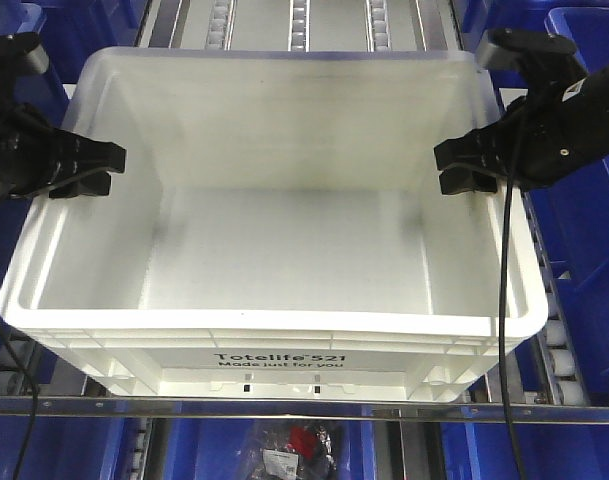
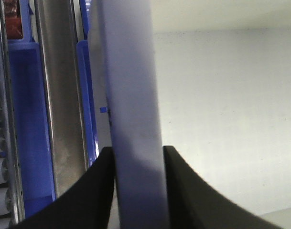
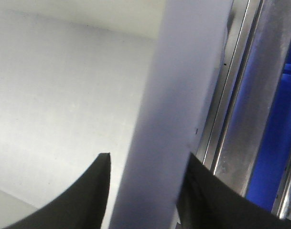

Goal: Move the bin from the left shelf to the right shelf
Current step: 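Close both grippers on the rims and pull the tote toward the robot, then lift the tote off the shelf with both grippers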

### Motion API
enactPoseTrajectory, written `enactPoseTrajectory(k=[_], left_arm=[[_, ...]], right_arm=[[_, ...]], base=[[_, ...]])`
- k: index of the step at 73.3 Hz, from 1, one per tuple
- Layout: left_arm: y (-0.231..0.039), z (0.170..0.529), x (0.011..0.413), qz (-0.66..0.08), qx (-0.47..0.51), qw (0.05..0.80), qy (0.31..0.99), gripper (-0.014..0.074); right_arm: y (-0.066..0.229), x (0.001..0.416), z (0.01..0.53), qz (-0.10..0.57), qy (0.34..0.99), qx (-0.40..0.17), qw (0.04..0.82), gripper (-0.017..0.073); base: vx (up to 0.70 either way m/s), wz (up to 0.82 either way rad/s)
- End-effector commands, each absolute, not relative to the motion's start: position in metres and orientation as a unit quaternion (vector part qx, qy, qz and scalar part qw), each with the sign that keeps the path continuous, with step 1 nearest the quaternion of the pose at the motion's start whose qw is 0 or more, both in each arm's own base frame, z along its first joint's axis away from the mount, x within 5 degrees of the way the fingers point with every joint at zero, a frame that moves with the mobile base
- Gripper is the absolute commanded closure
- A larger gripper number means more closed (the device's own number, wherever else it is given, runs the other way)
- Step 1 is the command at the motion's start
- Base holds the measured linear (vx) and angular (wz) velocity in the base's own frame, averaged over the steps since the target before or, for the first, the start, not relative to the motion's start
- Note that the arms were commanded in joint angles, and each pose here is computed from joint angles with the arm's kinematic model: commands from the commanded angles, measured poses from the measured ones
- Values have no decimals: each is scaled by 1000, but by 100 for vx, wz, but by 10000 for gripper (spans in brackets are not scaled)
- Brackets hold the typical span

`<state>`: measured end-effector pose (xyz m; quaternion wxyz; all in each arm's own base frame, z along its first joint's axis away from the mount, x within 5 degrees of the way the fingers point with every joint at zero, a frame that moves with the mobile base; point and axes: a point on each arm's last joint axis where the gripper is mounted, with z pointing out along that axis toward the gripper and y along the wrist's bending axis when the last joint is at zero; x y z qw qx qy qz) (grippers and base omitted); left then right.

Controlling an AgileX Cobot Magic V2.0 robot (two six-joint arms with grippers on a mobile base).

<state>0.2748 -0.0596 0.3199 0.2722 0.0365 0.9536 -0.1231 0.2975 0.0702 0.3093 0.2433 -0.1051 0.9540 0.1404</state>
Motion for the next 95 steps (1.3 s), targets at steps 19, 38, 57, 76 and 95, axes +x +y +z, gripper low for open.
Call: enactPoseTrajectory(k=[19, 38, 57, 76, 95], left_arm=[[-59, 364, 259, -143, 45, 369, 917, 594], [-58, 370, 253, -145, 46, 378, 913, 594], [-59, 369, 252, -145, 47, 372, 915, 594], [-58, 370, 253, -145, 46, 377, 914, 594], [-58, 371, 254, -145, 45, 386, 910, 594]], right_arm=[[66, 281, 357, 139, 923, -111, 341, 564], [65, 276, 363, 139, 919, -113, 352, 564], [65, 275, 363, 140, 920, -112, 350, 564], [65, 275, 363, 139, 920, -112, 350, 564], [64, 275, 363, 137, 919, -115, 350, 564]], base=[[0, 0], [0, 0], [0, 0], [0, 0], [0, 0]])
